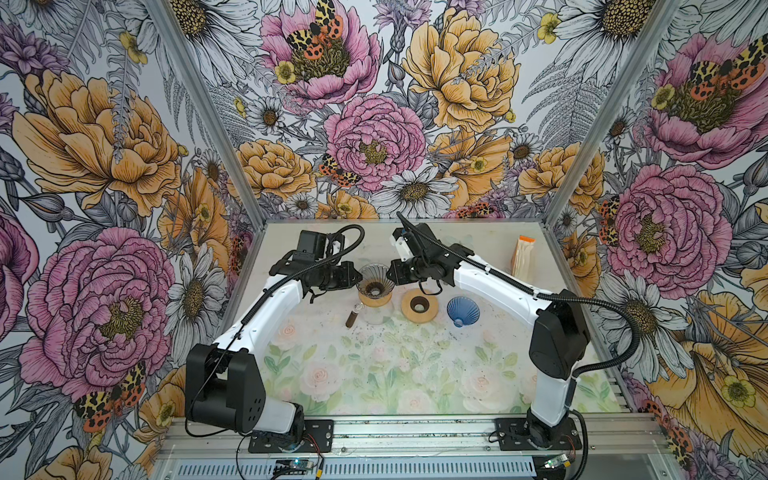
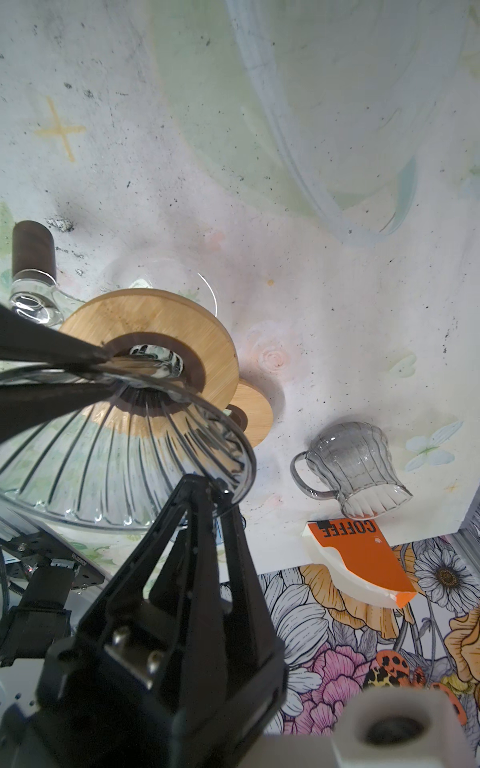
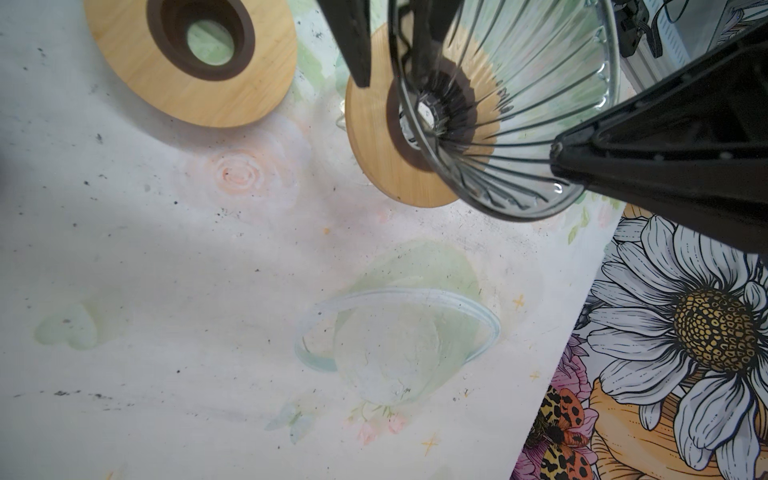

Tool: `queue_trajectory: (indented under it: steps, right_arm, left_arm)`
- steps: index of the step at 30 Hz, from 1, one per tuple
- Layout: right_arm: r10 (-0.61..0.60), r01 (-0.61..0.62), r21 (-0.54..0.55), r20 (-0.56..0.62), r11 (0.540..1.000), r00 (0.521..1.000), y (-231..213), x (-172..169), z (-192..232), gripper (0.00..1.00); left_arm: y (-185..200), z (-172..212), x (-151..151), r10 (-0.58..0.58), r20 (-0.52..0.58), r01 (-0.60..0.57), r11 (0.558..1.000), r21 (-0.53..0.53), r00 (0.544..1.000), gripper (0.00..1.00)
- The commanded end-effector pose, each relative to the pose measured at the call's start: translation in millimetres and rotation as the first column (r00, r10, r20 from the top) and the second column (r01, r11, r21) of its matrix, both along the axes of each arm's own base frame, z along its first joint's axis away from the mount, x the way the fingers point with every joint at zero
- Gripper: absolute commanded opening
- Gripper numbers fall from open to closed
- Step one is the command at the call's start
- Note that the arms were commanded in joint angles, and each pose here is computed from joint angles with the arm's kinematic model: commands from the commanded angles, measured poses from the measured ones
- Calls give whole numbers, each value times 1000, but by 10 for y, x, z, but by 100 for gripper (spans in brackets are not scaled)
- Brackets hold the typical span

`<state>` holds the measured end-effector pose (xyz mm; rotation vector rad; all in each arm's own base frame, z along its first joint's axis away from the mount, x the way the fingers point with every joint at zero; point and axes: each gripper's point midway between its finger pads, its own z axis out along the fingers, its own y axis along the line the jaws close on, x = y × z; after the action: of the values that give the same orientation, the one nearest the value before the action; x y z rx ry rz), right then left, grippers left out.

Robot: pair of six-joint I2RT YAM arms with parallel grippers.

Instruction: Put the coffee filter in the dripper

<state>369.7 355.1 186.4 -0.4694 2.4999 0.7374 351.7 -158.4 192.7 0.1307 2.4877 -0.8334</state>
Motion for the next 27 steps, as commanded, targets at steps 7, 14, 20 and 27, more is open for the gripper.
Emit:
queue_trajectory:
  steps: [7, 14, 20, 27]
  right_arm:
    - [-34, 34, -9, 25, 999, 999, -67, 109, 116, 24]
    - [-39, 39, -5, 52, 999, 998, -61, 155, 201, 24]
    - [-39, 39, -2, 58, 999, 998, -15, 224, 209, 25]
    - [-45, 45, -2, 21, 999, 999, 7, 256, 109, 25]
  left_arm:
    - [24, 48, 58, 10, 5, -10, 1000, 3, 1000, 9]
    - [22, 64, 117, 18, 4, -18, 1000, 1, 1000, 8]
    - [25, 74, 177, 24, 4, -24, 1000, 1, 1000, 8]
    - [28, 80, 236, 30, 3, -30, 1000, 0, 1000, 9]
